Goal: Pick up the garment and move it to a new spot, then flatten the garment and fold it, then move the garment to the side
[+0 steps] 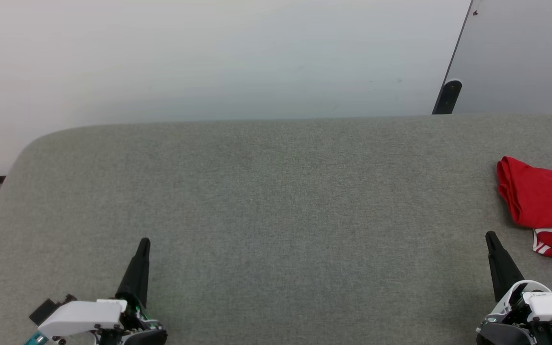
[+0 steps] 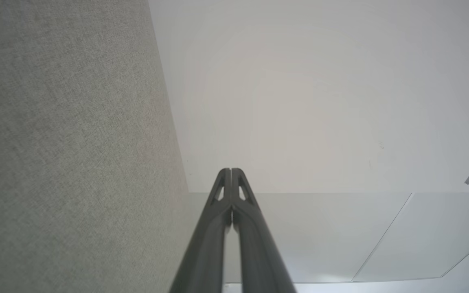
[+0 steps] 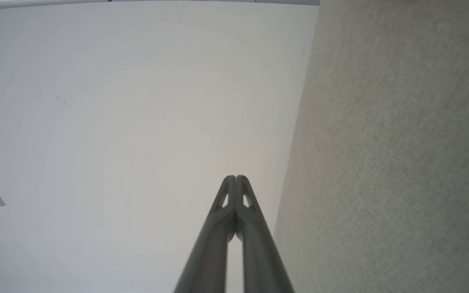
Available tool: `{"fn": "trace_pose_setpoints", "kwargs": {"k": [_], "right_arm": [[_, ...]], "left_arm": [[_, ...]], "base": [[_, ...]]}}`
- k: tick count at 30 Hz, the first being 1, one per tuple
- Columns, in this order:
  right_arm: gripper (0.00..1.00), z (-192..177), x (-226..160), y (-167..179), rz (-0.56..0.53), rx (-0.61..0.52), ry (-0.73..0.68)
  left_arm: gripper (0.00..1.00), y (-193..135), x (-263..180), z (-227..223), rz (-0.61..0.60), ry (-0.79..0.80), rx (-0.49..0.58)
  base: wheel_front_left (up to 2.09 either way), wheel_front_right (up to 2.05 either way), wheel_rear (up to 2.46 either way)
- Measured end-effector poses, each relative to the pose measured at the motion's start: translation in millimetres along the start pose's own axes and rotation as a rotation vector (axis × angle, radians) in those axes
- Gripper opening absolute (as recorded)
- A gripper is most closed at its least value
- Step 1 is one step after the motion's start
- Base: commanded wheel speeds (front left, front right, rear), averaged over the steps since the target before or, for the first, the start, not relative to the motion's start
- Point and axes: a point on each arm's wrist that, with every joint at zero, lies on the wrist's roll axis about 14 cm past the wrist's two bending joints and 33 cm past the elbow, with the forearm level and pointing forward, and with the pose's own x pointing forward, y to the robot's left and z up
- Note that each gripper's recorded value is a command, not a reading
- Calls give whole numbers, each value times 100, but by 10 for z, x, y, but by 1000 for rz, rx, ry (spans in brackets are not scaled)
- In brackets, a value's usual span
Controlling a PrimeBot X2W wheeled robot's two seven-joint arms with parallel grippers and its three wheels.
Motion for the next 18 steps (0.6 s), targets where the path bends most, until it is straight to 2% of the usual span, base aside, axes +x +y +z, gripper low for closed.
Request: {"fn": "trace_pose_setpoints", "kwargs": {"k": [18], "right_arm": [[0,0,0,0,0,0,0]], "left_arm": [[0,0,0,1,0,0,0]], "base": [[0,0,0]]}}
